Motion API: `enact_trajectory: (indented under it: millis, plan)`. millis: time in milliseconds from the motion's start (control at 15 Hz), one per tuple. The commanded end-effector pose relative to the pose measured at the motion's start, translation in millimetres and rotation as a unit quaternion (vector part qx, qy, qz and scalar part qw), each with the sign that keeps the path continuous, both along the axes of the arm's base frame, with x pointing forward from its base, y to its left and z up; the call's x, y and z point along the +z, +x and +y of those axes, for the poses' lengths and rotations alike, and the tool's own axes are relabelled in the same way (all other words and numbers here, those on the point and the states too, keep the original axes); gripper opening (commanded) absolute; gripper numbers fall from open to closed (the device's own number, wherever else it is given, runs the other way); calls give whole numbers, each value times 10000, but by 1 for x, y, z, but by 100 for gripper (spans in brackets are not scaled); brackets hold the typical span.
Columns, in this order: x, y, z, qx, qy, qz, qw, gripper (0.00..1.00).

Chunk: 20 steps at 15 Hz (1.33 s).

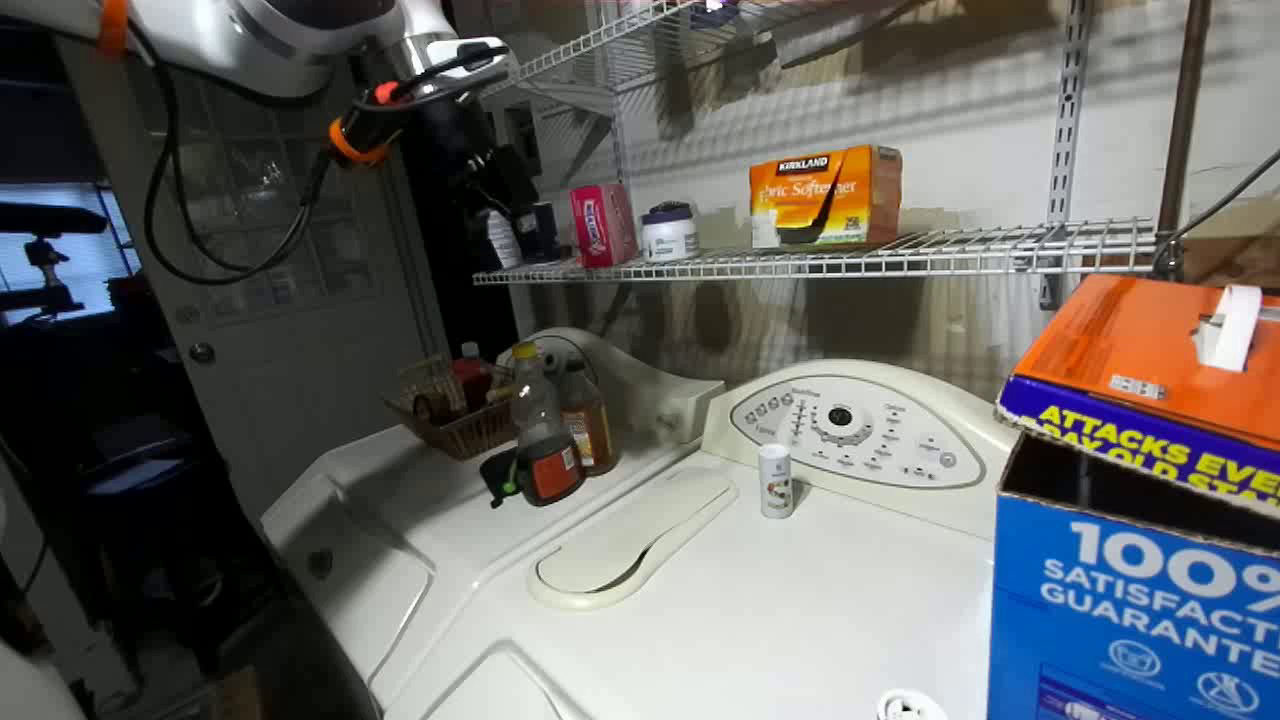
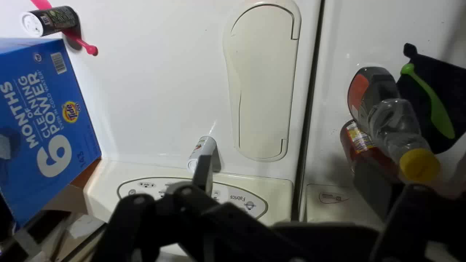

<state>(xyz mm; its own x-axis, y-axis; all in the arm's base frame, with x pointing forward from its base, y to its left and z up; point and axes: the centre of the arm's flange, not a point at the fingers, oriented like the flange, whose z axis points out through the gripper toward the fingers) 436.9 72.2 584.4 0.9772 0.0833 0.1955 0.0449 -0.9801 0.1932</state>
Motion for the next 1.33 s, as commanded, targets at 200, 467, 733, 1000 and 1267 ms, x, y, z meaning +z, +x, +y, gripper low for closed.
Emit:
enact_trajectory:
  millis: [200, 467, 733, 1000, 1267]
  plan:
    - [0, 0, 0, 0, 0, 0, 10000, 100]
    - [0, 0, 0, 0, 0, 0, 10000, 100]
    - [0, 0, 0, 0, 0, -1, 10000, 100]
    - [-11, 16, -12, 54, 253, -42, 9997, 100]
    - [-49, 50, -46, 239, 660, -272, 9972, 100]
